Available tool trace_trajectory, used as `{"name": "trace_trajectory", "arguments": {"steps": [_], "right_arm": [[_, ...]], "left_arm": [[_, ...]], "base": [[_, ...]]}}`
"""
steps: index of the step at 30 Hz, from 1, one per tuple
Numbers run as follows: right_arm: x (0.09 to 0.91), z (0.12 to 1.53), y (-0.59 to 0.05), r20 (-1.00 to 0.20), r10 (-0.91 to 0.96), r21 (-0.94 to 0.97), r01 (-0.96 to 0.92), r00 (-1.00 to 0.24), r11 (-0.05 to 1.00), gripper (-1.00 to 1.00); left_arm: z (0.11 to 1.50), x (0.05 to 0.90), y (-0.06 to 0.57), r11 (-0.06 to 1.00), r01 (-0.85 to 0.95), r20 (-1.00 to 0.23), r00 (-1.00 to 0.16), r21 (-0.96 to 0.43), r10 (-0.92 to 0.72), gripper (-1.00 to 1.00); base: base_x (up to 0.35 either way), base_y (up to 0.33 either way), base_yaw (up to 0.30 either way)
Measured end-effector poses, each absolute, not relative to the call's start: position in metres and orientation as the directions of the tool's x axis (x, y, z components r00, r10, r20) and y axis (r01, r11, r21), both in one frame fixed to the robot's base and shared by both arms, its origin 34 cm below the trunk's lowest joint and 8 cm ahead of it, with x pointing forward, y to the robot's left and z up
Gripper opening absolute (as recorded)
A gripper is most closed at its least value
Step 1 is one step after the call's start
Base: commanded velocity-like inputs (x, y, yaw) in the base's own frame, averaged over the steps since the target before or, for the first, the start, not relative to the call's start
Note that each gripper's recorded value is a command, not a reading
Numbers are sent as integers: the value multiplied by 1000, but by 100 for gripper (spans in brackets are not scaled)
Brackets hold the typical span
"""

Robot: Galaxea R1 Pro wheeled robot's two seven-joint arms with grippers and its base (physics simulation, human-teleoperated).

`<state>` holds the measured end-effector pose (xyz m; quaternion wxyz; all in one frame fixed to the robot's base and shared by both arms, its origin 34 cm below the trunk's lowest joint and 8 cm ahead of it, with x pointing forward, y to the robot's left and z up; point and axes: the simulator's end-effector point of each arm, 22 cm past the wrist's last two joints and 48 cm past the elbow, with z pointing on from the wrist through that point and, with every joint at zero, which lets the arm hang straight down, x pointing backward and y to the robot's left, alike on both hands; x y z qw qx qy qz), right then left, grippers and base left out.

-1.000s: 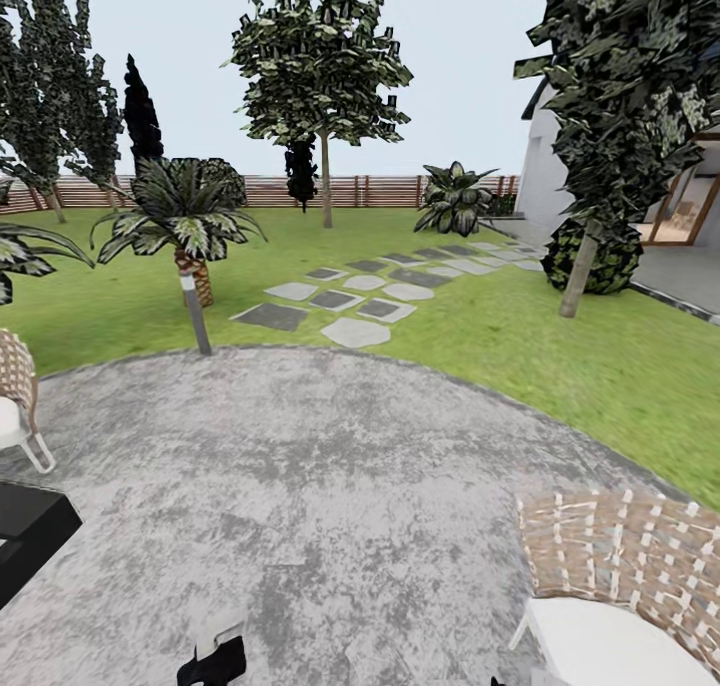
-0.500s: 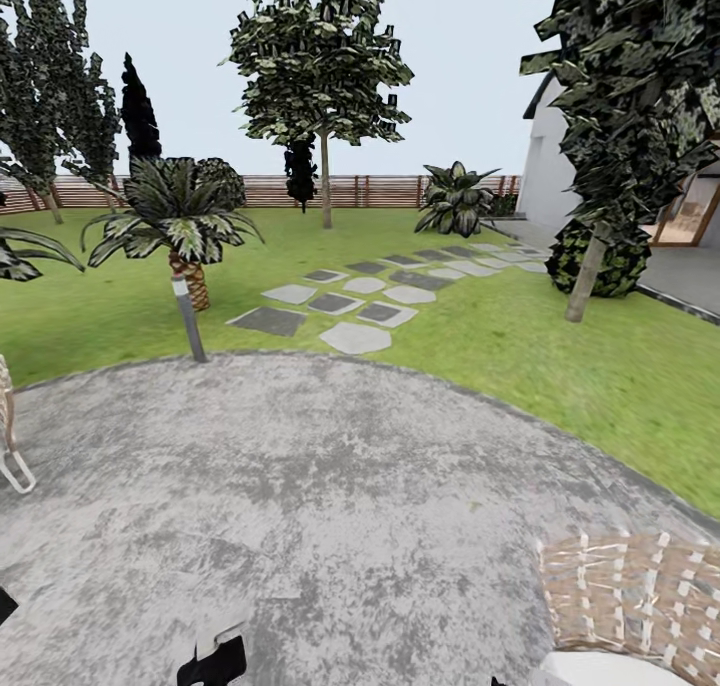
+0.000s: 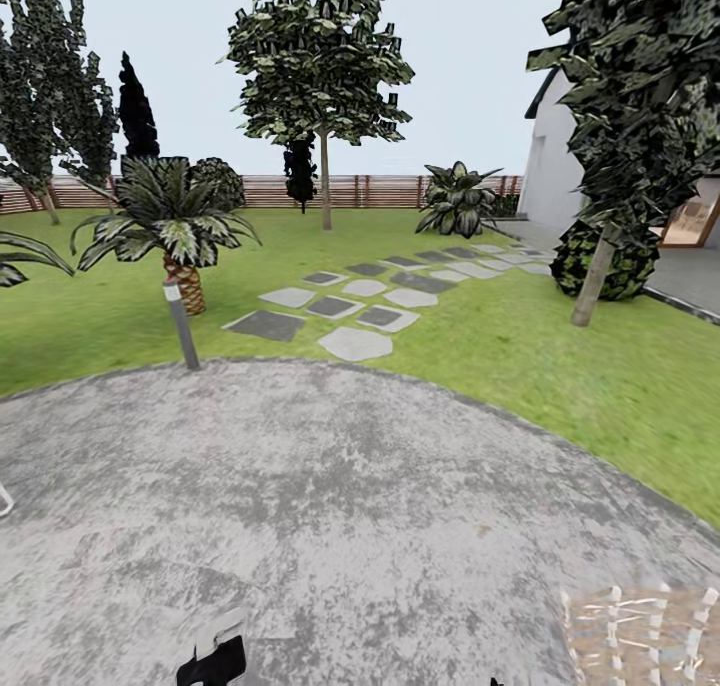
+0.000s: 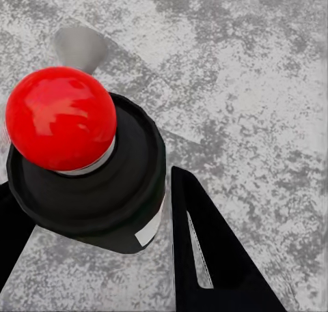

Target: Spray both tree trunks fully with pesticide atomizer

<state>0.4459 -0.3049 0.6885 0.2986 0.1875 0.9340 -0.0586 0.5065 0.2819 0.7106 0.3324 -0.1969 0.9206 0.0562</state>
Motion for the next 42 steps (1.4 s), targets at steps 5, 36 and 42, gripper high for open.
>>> {"name": "trace_trajectory", "arguments": {"steps": [5,36,42], "right_arm": [[452,695,-308,-624,310,7,392,-717,920,100],[447,695,-305,-661,302,12,393,-687,919,100],[445,694,-304,-656,303,11,393,-691,920,100]], "left_arm": [[711,507,282,916,-401,-635,-701,-28,-326,-100],[715,512,285,911,-411,-659,-674,-42,-334,-100],[715,511,285,911,-411,-659,-674,-42,-334,-100]], "base": [[334,0,0],[334,0,0],[334,0,0]]}}
